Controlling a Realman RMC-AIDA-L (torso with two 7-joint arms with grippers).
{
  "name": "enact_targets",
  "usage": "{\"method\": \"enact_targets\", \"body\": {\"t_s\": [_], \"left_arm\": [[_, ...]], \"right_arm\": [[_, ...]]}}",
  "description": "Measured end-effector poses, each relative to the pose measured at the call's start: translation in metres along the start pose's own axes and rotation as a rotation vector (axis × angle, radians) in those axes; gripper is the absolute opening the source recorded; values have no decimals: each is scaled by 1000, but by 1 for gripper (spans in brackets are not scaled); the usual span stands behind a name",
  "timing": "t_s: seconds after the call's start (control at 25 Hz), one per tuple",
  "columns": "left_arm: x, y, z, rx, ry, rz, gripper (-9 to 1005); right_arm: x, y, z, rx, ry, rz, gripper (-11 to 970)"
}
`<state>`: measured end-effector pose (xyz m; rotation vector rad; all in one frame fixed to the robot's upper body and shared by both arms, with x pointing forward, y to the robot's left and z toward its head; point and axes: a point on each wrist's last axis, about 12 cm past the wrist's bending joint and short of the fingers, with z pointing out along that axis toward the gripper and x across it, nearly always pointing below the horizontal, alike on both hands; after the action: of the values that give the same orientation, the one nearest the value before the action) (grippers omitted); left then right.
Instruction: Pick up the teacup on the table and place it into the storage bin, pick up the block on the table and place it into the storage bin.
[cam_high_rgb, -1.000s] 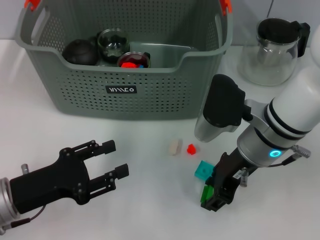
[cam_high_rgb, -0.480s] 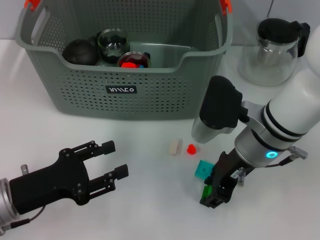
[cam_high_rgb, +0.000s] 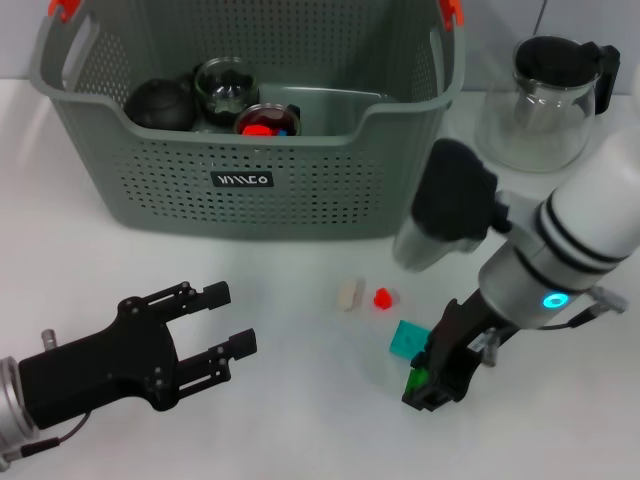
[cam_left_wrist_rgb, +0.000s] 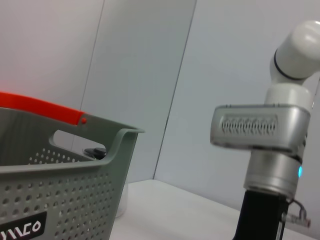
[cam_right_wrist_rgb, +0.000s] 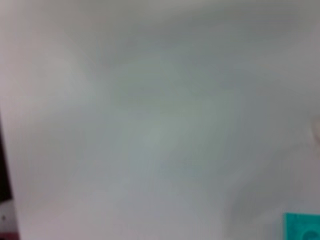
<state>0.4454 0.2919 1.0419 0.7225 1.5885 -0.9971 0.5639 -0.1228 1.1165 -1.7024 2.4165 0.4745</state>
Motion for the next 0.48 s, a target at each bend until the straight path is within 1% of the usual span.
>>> {"method": "enact_targets", "body": {"t_s": [0.08,0.16,0.32,0.48], "left_arm": [[0,0,0,-1,-2,0,657],[0,0,-1,-5,-6,-1,657],[0,0,-3,-14,-17,-3,657],[0,0,-4,-17,-17,-4,657]], "right_arm": [[0,1,-15,-28,-26,10,446],[0,1,-36,-39,-74,18,450],[6,-1,-90,-4,-214,38,460],[11,-1,-139,16,-418,45,469]]}}
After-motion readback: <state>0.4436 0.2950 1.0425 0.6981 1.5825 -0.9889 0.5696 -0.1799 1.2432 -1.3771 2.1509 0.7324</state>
